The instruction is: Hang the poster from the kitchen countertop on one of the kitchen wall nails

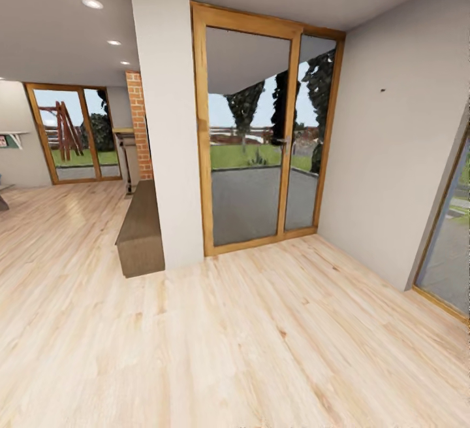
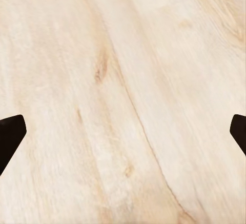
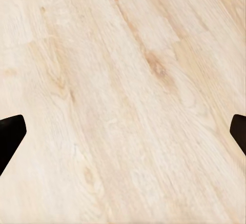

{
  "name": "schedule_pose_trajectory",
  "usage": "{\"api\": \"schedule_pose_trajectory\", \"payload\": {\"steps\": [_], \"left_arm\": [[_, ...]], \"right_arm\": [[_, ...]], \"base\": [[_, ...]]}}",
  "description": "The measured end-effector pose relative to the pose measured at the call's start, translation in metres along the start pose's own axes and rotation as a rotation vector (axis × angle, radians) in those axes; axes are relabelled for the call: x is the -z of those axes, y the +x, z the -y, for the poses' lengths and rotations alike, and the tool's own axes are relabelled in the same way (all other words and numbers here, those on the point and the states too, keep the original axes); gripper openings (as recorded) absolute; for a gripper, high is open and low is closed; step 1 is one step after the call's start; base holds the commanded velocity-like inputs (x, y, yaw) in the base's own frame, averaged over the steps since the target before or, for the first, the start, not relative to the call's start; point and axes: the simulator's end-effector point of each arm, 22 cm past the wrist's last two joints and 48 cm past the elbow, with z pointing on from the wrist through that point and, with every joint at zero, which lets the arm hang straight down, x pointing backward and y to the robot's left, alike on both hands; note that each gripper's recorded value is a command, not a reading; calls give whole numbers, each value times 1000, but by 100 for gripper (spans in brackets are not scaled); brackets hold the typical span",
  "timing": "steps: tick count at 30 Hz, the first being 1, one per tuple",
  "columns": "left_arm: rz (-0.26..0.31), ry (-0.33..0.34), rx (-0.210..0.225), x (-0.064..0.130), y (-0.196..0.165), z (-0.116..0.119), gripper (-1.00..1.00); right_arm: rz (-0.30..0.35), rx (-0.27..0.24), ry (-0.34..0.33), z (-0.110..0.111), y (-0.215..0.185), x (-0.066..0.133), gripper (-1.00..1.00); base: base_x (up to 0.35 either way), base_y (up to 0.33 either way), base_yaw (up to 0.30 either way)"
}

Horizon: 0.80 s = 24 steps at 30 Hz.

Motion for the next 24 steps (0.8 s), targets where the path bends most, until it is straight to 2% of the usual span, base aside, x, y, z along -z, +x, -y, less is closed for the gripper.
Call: {"api": "schedule_pose_trajectory", "payload": {"steps": [24], "left_arm": [[-38,1,0,0,15,0,100]], "right_arm": [[-38,3,0,0,17,-2,100]], "base": [[0,0,-82]]}}
